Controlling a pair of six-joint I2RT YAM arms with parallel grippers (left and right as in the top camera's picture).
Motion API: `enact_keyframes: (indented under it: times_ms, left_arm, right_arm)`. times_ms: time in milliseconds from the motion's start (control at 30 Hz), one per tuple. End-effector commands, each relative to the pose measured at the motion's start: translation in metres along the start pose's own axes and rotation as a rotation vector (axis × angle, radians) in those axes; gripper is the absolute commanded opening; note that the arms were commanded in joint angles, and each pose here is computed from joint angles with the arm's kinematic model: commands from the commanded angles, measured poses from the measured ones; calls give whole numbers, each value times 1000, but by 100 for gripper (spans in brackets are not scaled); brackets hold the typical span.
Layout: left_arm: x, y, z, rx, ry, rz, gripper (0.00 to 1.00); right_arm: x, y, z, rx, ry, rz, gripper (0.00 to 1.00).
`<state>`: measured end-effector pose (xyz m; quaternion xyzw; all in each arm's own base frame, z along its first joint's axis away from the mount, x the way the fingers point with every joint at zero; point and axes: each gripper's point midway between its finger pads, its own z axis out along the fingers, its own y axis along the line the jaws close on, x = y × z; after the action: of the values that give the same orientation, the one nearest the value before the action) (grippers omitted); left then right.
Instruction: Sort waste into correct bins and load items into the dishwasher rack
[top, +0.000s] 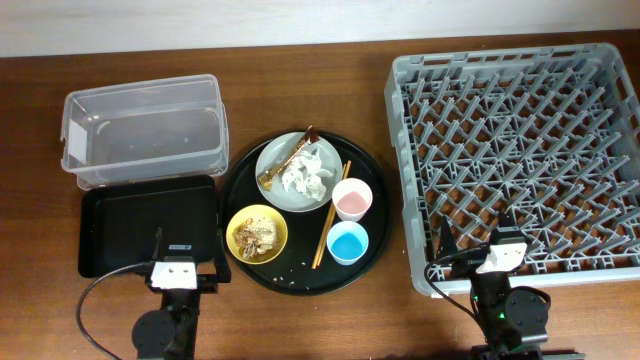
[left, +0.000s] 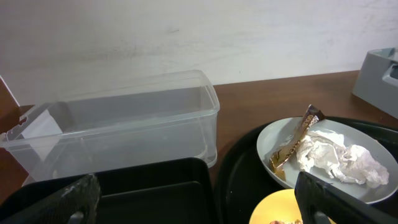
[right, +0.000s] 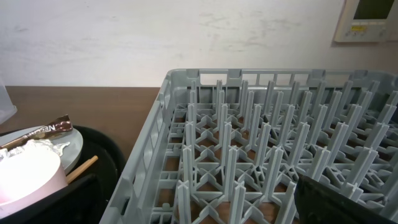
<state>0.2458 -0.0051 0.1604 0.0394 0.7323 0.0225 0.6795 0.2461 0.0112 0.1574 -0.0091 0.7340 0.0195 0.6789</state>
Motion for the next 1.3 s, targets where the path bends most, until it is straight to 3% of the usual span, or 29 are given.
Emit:
enact_keyframes:
  times_ms: [0,1267]
  left_arm:
    - [4,-1,0,5,3,13,99]
    - [-2,-1,0,6,-20,12,99]
  right_arm:
    - [2,-1,0,2,4,-5,99]
    - [3,-1,0,2,5,2,99]
